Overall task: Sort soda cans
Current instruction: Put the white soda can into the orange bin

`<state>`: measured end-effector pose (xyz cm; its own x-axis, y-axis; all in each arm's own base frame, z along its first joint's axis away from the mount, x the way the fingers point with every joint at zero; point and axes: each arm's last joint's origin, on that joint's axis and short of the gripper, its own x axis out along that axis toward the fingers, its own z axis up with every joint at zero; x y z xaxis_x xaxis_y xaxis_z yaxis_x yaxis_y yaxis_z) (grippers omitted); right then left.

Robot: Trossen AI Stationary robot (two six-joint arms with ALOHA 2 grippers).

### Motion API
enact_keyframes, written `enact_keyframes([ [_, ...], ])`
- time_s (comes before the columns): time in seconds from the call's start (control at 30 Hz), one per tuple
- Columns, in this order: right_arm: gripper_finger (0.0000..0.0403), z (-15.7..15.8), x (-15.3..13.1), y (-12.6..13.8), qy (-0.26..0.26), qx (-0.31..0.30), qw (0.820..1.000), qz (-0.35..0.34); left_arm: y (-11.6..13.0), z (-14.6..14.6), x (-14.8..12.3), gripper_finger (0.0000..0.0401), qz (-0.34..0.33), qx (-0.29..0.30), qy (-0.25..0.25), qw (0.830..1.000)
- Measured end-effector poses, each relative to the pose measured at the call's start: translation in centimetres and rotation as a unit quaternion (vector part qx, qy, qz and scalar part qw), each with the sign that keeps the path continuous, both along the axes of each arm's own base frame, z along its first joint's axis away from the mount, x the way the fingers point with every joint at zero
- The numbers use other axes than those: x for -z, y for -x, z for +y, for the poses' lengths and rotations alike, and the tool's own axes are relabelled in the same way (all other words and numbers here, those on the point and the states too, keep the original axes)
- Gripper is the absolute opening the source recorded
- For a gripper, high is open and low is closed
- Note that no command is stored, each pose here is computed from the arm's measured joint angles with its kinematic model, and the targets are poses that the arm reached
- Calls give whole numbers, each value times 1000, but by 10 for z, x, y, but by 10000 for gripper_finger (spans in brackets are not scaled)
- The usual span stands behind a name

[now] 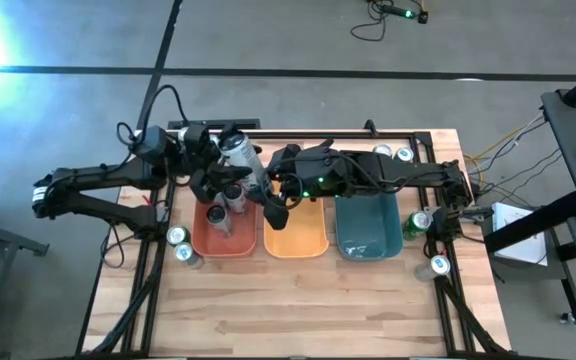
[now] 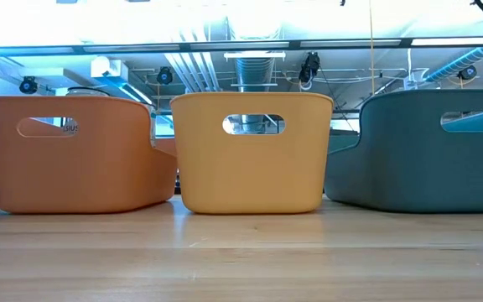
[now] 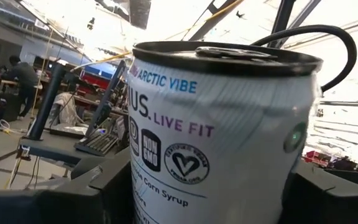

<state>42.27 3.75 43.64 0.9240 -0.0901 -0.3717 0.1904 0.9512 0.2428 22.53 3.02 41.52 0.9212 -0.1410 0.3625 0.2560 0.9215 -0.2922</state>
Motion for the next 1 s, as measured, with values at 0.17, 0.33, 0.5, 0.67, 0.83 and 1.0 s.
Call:
enact_keyframes([
  [0.17, 264, 1, 0, 0, -2, -3, 1000, 0, 3, -1, -1, 266, 4, 17, 15, 1000],
  [0.33, 251, 2, 0, 0, 3, -7, 1000, 0, 6, -1, -4, 267, 2, 21, 23, 1000],
  [0.5, 258, 2, -1, 0, 6, -8, 1000, -2, 8, -2, -8, 268, -2, 22, 26, 999],
  [0.67, 253, 2, -1, 0, 11, -10, 1000, -1, 8, -2, -12, 275, 1, 26, 32, 999],
  [0.83, 256, 2, 4, 1, 16, -13, 1000, 21, 13, -2, -22, 302, -20, 25, 26, 999],
  [1.0, 255, 2, 5, 0, 15, -12, 1000, 19, 12, -2, -25, 317, -10, 21, 23, 999],
])
